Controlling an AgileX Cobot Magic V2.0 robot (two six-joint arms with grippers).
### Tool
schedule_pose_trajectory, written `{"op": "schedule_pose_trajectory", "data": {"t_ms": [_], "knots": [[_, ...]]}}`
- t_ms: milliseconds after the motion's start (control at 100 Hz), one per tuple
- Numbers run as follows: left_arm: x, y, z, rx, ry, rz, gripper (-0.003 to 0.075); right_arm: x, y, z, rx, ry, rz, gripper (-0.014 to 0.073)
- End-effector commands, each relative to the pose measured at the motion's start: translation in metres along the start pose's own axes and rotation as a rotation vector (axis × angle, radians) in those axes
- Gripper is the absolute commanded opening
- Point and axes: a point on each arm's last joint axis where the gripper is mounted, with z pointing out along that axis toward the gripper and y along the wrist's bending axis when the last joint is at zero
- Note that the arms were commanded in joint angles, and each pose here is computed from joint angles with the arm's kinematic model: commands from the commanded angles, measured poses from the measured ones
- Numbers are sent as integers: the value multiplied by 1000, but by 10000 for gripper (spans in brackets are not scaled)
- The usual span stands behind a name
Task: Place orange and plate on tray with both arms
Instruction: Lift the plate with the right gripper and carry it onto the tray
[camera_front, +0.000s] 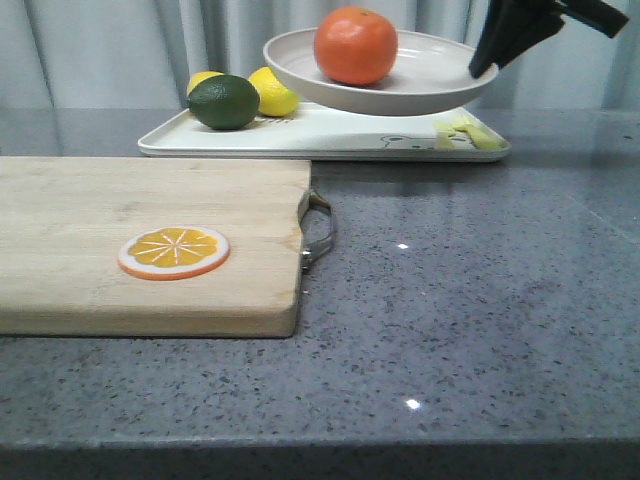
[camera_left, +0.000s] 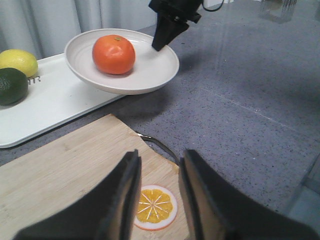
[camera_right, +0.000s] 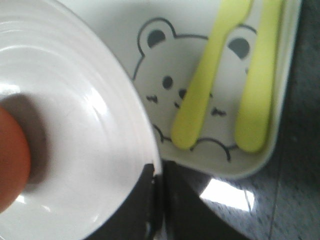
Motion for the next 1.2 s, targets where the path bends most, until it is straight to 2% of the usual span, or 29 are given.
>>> {"op": "schedule_pose_trajectory", "data": {"t_ms": [0, 280, 590, 810, 1190], "knots": [[-16, 0, -3, -2, -108, 0, 186, -21, 23, -22, -70, -108, -30, -57], [-16, 0, -3, -2, -108, 0, 186, -54, 15, 14, -88, -148, -28, -57], [-16, 0, -3, -1, -108, -2, 186, -64, 6, 38, -88, -200, -13, -57], [-16, 0, -3, -1, -108, -2, 186, -69, 3, 39, -69, -253, -17, -57], [-16, 0, -3, -1, -108, -2, 186, -69, -1, 39, -21, -251, -36, -48]]}}
